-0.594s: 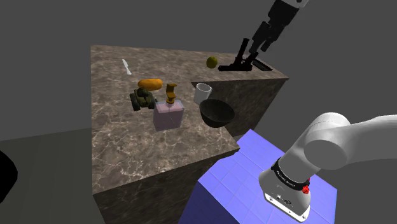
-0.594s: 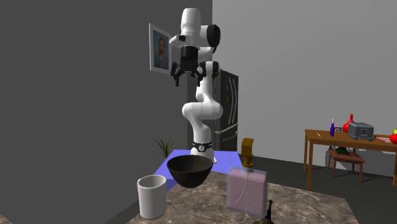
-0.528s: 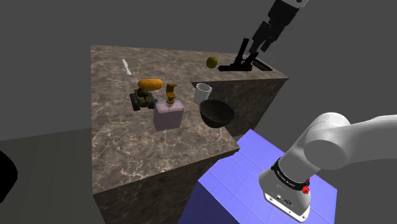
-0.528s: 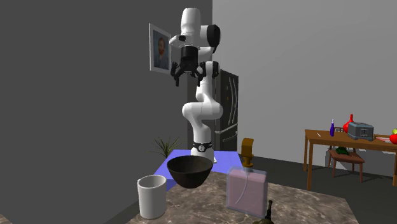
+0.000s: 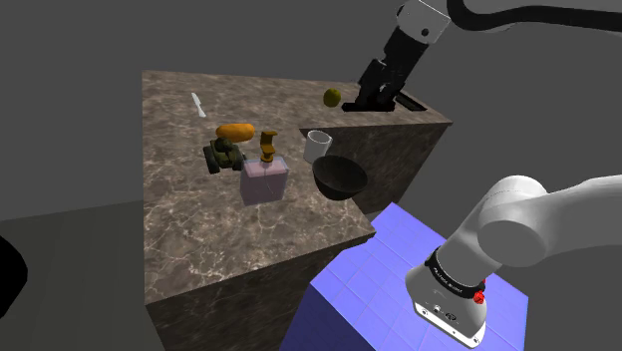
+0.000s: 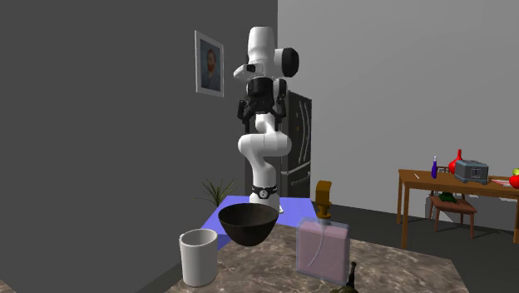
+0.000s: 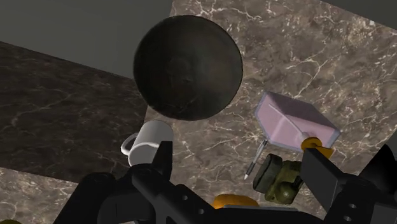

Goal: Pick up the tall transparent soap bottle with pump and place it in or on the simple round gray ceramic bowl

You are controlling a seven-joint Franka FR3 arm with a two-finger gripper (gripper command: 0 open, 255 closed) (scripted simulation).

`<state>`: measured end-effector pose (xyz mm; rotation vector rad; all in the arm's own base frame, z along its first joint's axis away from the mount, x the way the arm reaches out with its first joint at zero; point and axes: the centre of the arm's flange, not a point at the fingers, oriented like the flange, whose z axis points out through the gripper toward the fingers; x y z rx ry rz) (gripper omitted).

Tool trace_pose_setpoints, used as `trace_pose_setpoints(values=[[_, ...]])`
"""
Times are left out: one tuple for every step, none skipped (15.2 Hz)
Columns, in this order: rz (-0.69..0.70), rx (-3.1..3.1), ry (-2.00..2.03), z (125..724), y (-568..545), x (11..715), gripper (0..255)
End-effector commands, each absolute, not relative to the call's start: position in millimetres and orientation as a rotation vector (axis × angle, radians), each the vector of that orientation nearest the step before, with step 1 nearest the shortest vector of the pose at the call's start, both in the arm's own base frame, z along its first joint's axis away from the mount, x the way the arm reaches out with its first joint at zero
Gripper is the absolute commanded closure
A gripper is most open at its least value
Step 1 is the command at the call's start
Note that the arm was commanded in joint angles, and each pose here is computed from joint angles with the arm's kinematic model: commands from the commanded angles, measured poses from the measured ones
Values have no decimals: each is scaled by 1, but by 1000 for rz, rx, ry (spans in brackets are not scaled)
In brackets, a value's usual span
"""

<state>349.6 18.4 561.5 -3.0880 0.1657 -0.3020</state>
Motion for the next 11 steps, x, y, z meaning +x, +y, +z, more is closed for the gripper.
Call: trace_pose_setpoints(values=[[-316,-3066,194,543,34,359,0],[-321,-3055,207,534,41,364,0],[-327,-3044,220,526,49,369,0],[-332,-3034,233,518,56,374,0],[-338,-3023,246,509,64,379,0],[-343,-3012,258,501,71,384,0],[-349,-3001,271,493,79,389,0],[-354,-2990,283,485,87,395,0],[-359,-2979,296,477,94,400,0],[-364,-2968,308,469,102,406,0],[-370,-2957,320,462,110,411,0]])
